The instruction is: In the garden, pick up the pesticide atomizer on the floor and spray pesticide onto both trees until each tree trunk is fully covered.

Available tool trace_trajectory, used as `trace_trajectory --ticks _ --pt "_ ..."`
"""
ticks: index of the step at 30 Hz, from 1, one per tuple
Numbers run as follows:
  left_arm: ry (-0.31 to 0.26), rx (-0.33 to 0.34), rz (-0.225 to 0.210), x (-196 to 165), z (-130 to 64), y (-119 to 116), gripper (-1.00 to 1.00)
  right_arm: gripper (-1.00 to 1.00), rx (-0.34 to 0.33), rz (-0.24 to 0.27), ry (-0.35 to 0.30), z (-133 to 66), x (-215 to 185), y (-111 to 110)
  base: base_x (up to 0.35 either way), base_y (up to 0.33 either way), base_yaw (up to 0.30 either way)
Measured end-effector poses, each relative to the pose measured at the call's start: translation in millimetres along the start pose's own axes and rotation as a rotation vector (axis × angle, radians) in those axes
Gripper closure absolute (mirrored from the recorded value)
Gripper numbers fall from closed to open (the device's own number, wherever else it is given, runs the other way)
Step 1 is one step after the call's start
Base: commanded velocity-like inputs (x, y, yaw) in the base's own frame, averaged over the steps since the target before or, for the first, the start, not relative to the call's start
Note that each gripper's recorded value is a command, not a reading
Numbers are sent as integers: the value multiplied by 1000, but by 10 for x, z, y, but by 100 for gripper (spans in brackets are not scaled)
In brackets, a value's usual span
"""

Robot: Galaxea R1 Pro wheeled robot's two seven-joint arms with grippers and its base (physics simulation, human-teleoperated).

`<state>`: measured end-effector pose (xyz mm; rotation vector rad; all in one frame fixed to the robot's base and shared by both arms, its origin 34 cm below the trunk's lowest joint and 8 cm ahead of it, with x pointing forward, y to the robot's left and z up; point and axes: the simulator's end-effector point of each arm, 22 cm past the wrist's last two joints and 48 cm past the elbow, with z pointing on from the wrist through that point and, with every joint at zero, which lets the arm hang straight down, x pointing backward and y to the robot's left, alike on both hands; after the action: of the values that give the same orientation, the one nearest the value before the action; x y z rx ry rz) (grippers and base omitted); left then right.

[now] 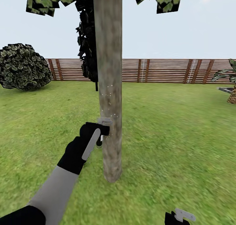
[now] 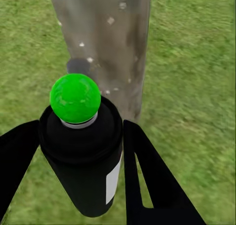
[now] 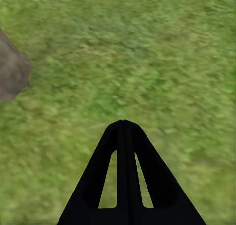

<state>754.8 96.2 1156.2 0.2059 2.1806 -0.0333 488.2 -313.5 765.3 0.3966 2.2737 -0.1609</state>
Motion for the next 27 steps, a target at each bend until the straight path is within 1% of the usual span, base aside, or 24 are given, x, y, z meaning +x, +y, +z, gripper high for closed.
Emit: trace_trajectory --ticks 5,13,14,16,18,20,24,27 --pt "-60 -24 8 -496 -82 96 100 100 0 -1 3 1 12 -2 0 0 0" --pt "-98 -56 23 -1099 -148 215 100 100 -1 -1 4 -1 21 7 0 0 0" --pt "-102 -45 17 -1227 -170 203 100 100 -4 -3 4 -3 23 23 0 0 0" --pt "-102 -35 8 -1349 -193 199 100 100 -12 -10 5 -7 27 58 0 0 0" --pt "-105 -43 -5 -1478 -230 230 100 100 -18 -15 5 -11 30 87 0 0 0" --pt "-107 -43 -27 -1598 -277 241 100 100 -21 -17 5 -12 32 101 0 0 0" --pt "-114 -59 -38 -1793 -348 302 100 100 -20 -23 19 -14 103 95 0 0 0" --pt "-123 -71 -39 -1955 -410 344 100 100 -19 -25 27 -16 140 87 0 0 0"
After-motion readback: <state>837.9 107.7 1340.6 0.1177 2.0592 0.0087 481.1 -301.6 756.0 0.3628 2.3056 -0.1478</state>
